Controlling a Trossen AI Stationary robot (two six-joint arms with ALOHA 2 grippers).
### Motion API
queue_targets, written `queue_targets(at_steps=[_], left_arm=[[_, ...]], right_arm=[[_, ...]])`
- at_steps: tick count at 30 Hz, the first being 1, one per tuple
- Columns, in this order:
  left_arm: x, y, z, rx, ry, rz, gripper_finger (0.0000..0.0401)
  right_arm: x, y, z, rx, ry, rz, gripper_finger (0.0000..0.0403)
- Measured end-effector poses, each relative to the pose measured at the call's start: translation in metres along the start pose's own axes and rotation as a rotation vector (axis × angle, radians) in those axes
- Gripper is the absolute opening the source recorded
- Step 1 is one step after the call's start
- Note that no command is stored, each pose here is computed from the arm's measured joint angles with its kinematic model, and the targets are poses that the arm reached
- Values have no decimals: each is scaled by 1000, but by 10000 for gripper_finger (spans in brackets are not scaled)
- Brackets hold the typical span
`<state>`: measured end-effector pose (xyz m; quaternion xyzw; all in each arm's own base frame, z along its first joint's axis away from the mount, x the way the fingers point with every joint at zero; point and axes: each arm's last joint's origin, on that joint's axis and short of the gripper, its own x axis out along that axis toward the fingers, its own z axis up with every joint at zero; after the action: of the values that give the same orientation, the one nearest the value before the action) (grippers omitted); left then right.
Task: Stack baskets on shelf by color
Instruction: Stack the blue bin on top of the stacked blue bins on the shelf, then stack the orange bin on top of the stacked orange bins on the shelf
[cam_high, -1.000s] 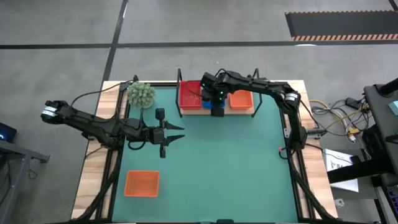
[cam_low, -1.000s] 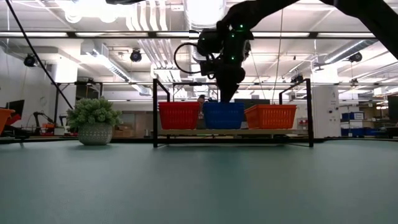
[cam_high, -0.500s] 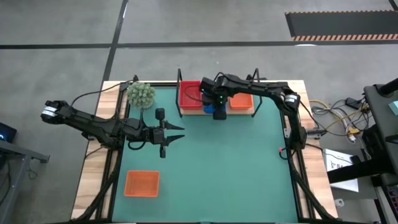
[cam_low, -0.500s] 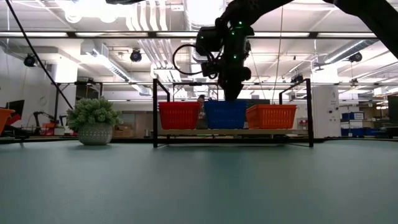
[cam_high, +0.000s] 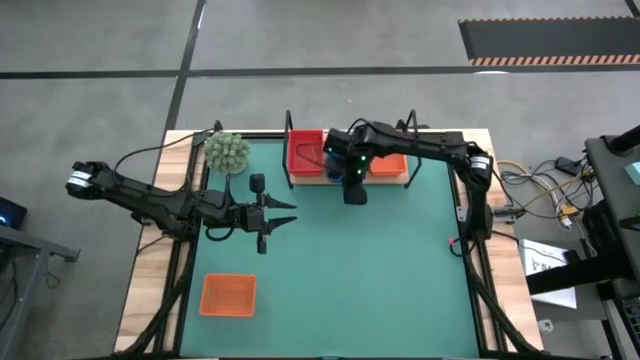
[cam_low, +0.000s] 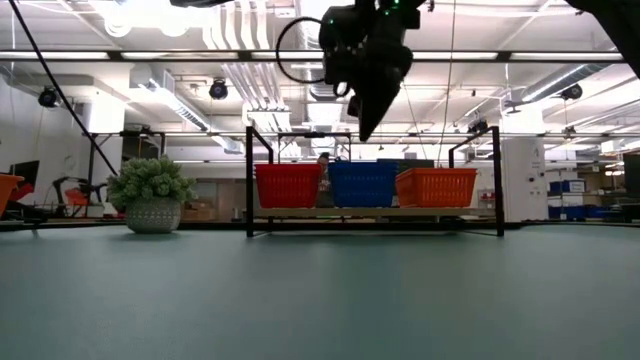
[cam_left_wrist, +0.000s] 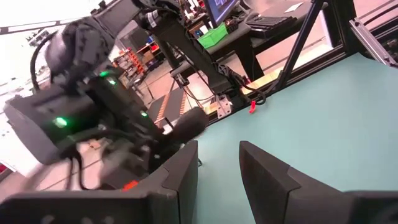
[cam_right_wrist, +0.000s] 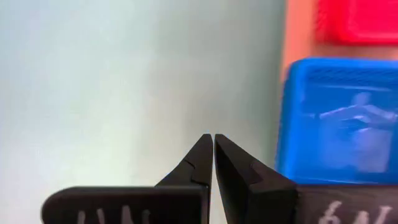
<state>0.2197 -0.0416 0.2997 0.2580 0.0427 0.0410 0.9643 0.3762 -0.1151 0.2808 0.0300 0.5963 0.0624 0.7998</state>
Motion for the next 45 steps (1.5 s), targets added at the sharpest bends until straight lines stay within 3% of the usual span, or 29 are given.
queue_targets(at_steps=[3,9,13,23,28,33,38,42,45], left_arm=[[0,0,0,0,0,0,102],[0,0,0,0,0,0,102],[0,0,0,0,0,0,102],[0,0,0,1,0,0,102],[0,0,0,-1,0,0,102],[0,0,0,-68,0,0,102],[4,-2,-1,-170,-5,2,102],[13,-8,-3,-227,-4,-1,102],[24,-15,-7,-326,-8,-3,102]], right_arm=[[16,3,-2,-19,42,-2,9],[33,-4,-10,-14,136,-236,9],[35,-7,-11,-23,155,-308,8],[30,-5,-4,-32,108,-314,8],[12,26,-1,-93,28,-258,8],[-1,80,-10,-161,-115,-240,8],[7,135,-34,-259,-351,-200,8],[33,164,-54,-434,-684,-196,8],[51,169,-72,-552,-921,-248,8]])
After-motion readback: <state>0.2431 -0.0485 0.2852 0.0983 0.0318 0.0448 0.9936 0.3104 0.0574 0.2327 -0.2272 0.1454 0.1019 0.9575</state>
